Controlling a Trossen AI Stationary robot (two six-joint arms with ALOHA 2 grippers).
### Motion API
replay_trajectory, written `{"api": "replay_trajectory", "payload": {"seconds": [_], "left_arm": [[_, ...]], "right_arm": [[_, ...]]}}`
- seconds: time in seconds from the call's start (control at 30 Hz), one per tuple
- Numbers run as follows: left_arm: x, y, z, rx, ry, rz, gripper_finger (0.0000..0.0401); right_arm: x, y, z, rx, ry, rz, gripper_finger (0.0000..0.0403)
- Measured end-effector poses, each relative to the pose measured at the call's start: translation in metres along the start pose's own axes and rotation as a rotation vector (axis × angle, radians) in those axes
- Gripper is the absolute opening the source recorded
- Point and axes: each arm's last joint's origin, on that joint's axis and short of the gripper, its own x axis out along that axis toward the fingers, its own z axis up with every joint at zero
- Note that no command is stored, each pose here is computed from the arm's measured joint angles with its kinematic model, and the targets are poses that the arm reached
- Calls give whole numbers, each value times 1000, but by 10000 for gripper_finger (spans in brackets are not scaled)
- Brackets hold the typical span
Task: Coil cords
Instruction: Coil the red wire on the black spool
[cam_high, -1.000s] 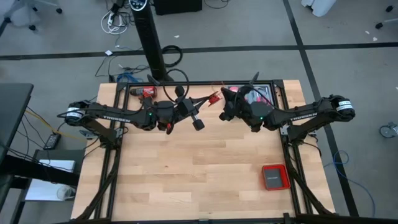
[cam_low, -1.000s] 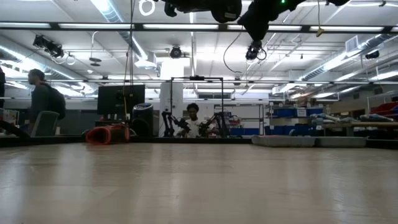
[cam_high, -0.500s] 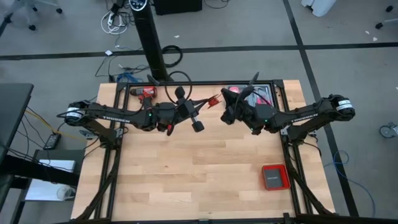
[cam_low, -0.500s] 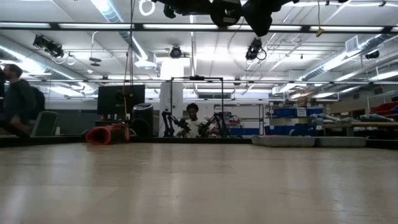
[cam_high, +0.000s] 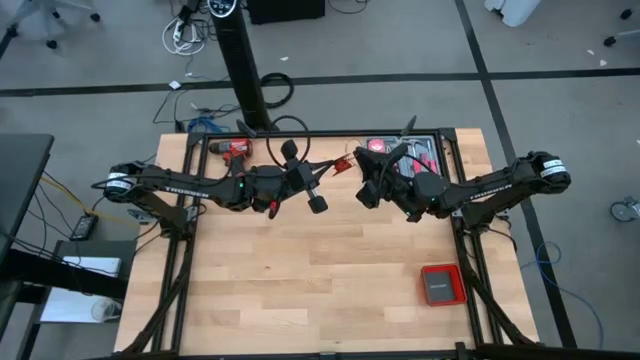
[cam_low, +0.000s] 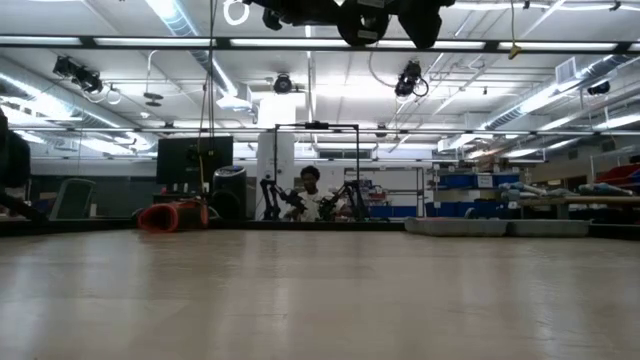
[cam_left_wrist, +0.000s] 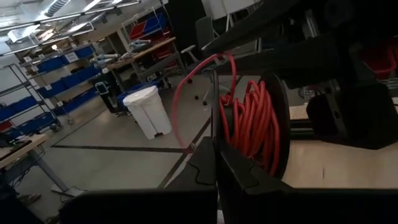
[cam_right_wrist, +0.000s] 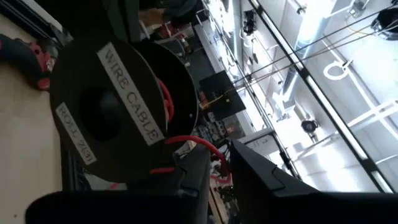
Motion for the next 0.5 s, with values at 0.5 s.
{"api": "replay_trajectory", "payload": {"seconds": [0.5], "left_arm": [[0,0,1,-13,-10,2,0]], "right_arm": [[-6,-6,10,115,-205,2,60]]}}
